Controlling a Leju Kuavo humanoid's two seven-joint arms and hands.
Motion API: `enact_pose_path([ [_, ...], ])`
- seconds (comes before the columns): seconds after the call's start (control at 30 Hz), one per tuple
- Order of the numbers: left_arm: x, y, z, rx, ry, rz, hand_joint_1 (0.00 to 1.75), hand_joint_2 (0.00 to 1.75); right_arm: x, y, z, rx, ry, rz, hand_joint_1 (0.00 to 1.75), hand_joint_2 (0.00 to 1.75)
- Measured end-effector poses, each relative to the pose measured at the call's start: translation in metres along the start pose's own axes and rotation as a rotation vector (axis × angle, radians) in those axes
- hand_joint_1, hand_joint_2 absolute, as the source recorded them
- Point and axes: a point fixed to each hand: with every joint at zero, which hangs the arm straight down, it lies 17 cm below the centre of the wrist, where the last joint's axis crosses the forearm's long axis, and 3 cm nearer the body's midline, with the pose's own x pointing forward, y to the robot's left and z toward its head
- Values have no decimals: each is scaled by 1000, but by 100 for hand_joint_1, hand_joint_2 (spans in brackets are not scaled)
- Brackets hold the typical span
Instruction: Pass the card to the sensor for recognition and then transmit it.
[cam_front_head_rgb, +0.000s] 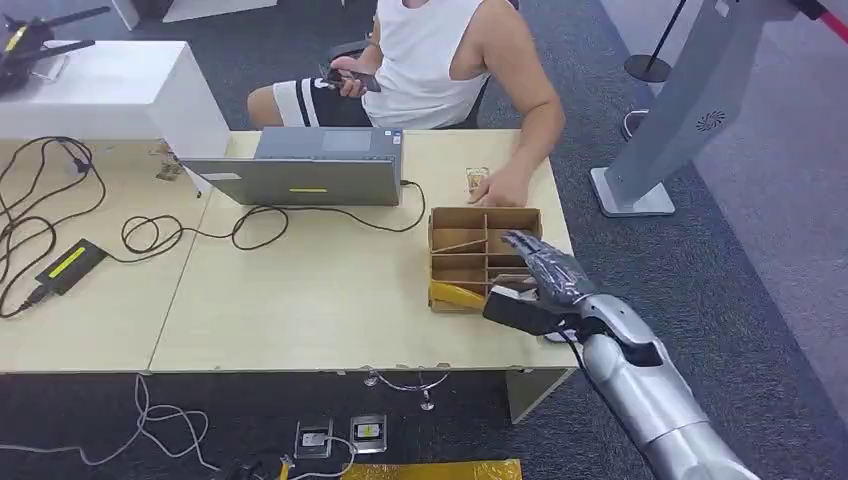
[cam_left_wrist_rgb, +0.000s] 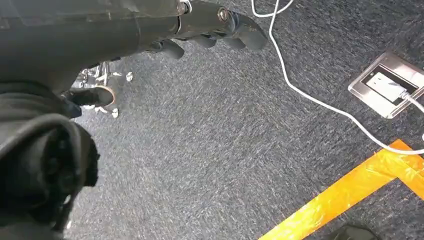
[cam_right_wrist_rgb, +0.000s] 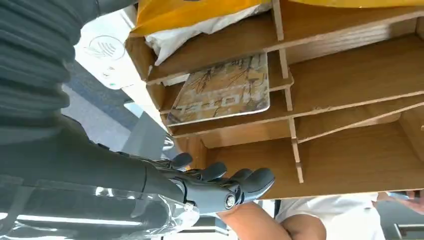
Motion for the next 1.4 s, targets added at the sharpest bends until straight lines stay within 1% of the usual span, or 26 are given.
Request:
enact_pose_path([
  [0.23,0,-1,0,-3,0,-2,0,0,-2,2,-3,7,4,-1,0,175],
  [0.27,0,-1,0,-5,0,-3,0,0,-2,3,-3,7,3,-3,30,175],
  [0.3,0,-1,0,-5,0,-3,0,0,-1,3,-3,7,3,-4,30,175],
  [0.33,0,-1,0,-6,-1,-4,0,0,-1,4,-3,6,2,-7,161,175],
  [0.37,0,-1,0,-7,-1,-5,0,0,-1,4,-4,6,3,-8,175,175],
  [1.13,3,-2,0,-20,-9,-31,0,0,-5,5,-5,6,23,-37,175,175],
  [1.4,4,-2,0,-23,-10,-34,0,0,-5,-1,-6,-27,24,-44,175,175],
])
